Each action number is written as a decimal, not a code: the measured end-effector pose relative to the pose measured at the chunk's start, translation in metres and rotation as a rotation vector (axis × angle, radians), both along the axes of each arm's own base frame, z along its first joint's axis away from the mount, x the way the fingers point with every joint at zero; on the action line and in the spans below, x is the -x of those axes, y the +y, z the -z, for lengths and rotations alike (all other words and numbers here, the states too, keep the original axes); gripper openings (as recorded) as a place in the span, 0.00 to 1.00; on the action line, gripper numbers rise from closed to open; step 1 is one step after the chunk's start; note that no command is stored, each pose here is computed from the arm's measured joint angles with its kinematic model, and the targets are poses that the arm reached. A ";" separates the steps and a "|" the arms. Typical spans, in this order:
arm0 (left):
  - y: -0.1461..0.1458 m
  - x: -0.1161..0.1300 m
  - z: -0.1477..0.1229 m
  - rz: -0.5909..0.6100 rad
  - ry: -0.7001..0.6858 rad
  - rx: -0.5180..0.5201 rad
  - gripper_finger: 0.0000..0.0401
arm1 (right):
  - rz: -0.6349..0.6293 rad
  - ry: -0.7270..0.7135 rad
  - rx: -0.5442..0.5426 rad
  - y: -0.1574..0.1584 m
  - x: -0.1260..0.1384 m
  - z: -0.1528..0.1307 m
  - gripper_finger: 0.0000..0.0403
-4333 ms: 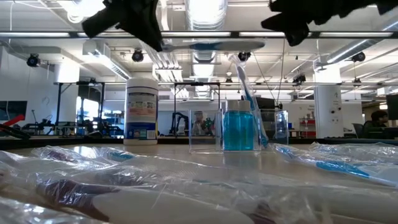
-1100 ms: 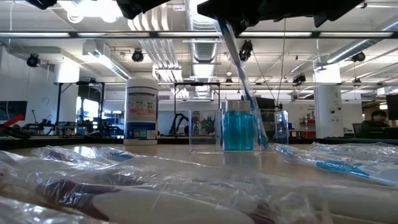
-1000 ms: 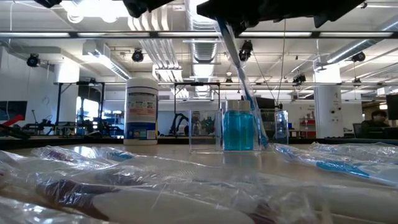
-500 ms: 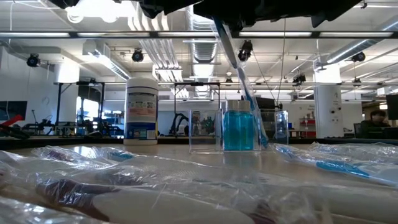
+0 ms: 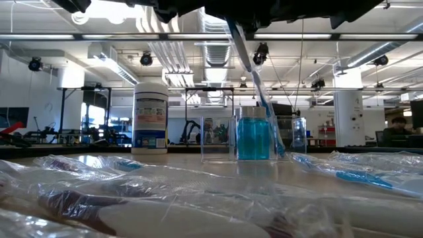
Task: Pick & Place toothbrushing station
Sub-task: Put the blue toothbrush into the transparent organizer
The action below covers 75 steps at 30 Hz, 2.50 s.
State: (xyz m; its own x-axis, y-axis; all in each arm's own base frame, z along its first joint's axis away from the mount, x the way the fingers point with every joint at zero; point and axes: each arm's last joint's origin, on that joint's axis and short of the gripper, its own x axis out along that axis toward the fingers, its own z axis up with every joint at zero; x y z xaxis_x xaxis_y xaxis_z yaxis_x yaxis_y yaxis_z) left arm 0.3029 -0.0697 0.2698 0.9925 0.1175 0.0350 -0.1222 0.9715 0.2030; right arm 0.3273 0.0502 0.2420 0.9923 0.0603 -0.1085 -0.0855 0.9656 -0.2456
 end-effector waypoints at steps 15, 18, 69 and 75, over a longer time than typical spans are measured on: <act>0.000 0.000 -0.005 0.005 -0.044 -0.033 0.03 | 0.003 0.039 -0.046 0.000 0.001 0.002 0.28; 0.001 0.003 -0.008 0.001 -0.049 -0.028 0.03 | 0.005 0.049 -0.053 0.000 0.003 0.001 0.38; 0.087 -0.003 0.089 -0.175 0.182 0.541 0.03 | 0.011 -0.154 -0.228 -0.028 0.171 0.059 0.02; 0.090 -0.004 0.092 -0.201 0.176 0.587 0.03 | 0.011 -0.156 -0.232 -0.028 0.170 0.058 0.02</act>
State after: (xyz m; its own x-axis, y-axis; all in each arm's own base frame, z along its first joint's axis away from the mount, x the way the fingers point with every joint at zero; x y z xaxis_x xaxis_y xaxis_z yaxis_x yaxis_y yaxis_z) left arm 0.3067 0.0203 0.1775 0.9340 0.2521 -0.2531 -0.3270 0.8886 -0.3216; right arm 0.1571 0.0224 0.1836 0.9966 0.0550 0.0610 -0.0534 0.9982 -0.0268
